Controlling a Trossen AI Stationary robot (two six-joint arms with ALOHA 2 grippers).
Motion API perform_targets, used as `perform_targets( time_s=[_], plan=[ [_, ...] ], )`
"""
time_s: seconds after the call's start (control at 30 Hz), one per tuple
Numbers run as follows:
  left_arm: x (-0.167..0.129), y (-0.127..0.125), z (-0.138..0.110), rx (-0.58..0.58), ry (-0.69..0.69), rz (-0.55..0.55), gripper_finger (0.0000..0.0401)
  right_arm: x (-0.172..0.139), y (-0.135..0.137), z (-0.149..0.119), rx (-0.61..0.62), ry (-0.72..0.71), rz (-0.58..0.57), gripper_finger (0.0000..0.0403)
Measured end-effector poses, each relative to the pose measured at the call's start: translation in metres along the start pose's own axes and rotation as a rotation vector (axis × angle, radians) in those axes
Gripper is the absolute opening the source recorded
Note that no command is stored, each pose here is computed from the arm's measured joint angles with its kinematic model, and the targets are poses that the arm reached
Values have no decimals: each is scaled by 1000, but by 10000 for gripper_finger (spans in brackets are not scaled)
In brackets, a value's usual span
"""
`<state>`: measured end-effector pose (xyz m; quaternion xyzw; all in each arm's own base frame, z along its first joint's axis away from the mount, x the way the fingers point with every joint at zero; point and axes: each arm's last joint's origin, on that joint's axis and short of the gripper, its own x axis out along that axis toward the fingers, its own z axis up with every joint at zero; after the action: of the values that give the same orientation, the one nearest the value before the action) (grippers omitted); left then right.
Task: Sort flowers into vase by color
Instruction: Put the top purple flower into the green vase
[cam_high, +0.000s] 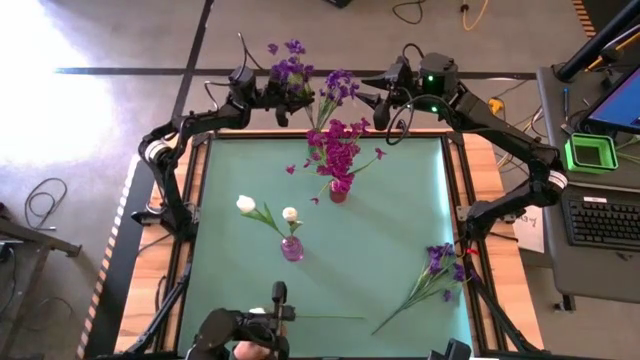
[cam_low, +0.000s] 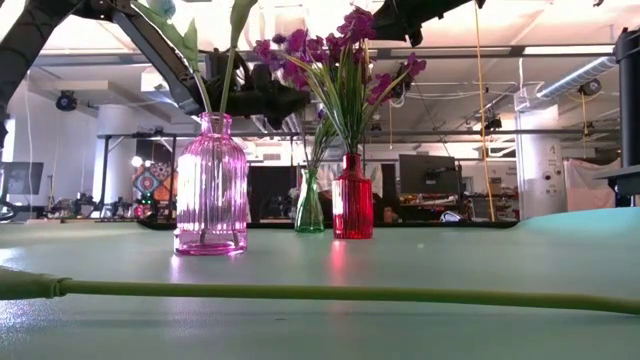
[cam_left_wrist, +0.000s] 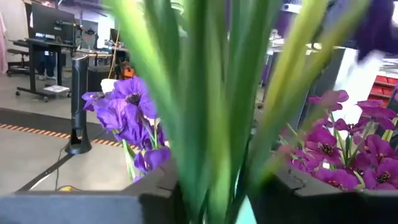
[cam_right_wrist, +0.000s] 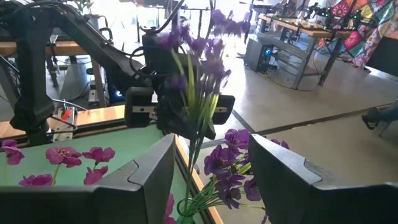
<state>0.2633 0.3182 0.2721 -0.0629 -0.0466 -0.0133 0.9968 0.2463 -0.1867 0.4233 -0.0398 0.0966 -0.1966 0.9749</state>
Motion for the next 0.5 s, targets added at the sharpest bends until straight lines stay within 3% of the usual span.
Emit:
perform_targets(
  time_s=[0.5],
  plan=[
    [-1,2,-5,-37,34,11,217,0,0,0,0,1,0,196]
  ],
)
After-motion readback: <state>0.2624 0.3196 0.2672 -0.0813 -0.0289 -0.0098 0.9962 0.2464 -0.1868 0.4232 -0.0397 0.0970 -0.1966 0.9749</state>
